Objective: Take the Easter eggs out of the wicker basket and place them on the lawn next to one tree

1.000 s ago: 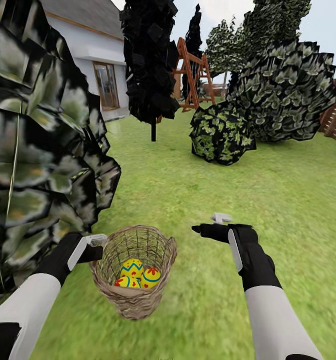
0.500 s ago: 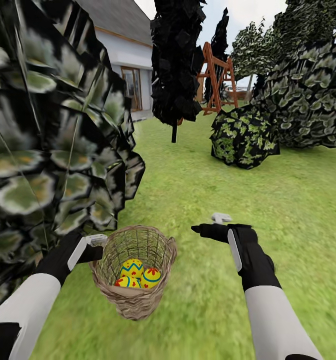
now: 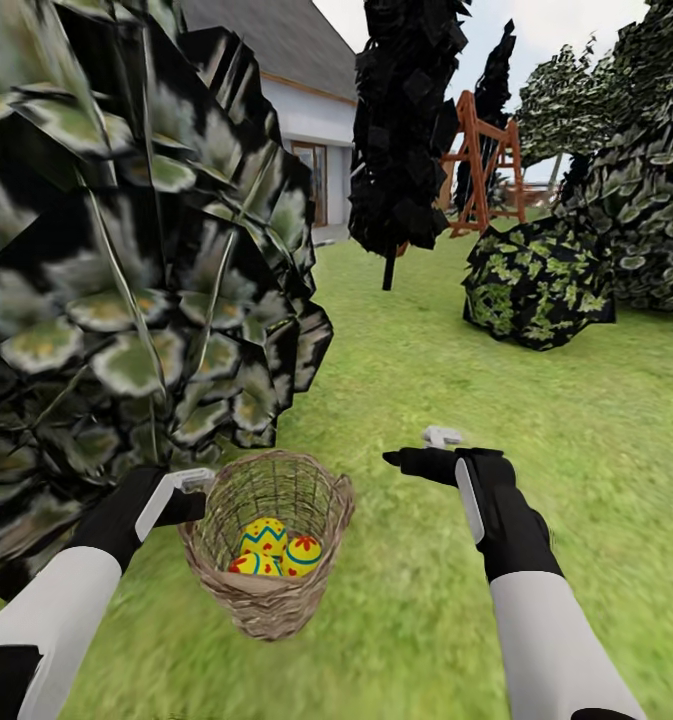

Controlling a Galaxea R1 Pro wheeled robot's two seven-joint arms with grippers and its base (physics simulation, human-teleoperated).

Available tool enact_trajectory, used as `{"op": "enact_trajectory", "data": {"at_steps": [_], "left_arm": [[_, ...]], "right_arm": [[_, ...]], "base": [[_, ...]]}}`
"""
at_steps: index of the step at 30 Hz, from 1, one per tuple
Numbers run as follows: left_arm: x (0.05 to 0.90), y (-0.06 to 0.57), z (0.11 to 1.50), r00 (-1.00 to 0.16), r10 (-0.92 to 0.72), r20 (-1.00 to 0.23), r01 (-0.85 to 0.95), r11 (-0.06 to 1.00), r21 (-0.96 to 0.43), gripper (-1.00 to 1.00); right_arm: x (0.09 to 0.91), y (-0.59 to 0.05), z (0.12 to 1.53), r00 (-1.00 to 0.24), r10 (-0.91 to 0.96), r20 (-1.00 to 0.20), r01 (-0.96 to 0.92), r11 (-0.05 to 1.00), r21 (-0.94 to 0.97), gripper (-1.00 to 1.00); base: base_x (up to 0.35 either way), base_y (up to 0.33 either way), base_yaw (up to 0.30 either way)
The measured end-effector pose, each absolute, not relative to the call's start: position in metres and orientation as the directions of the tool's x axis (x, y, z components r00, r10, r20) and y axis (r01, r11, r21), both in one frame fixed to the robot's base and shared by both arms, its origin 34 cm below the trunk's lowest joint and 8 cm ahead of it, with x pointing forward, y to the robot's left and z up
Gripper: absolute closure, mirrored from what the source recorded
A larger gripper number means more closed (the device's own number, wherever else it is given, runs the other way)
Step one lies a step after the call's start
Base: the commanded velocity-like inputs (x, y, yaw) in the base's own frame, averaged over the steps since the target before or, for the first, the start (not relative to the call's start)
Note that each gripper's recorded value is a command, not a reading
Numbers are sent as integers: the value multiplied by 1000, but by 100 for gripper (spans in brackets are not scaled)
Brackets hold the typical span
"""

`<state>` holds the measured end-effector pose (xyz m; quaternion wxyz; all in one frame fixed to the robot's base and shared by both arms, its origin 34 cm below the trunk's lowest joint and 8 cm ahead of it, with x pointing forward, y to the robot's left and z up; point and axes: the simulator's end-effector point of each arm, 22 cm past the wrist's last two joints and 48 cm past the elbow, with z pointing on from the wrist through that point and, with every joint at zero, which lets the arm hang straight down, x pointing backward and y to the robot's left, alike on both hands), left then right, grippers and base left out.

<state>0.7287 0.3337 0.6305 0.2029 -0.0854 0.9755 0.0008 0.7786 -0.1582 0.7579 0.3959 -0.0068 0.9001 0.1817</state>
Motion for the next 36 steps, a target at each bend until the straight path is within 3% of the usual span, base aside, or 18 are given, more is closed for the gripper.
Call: {"op": "enact_trajectory", "data": {"at_steps": [7,18,23,31,36], "left_arm": [[730,333,635,-899,-167,-404,-167,985,-37,100],[732,334,643,-893,-168,-417,-167,985,-39,100],[732,334,646,-892,-164,-421,-165,986,-34,100],[732,334,646,-892,-166,-421,-166,985,-37,100],[733,332,648,-889,-173,-425,-168,985,-48,100]], "right_arm": [[778,-159,762,-682,133,-719,-157,934,321,-100],[778,-157,769,-675,131,-726,-163,933,320,-100],[777,-161,765,-679,119,-724,-139,948,287,-100],[774,-164,757,-690,110,-716,-133,952,274,-100],[773,-149,760,-685,46,-727,-177,958,227,-100]], "base": [[0,-59,257],[0,-282,256],[0,-20,226],[-10,0,14],[-291,0,222]]}}
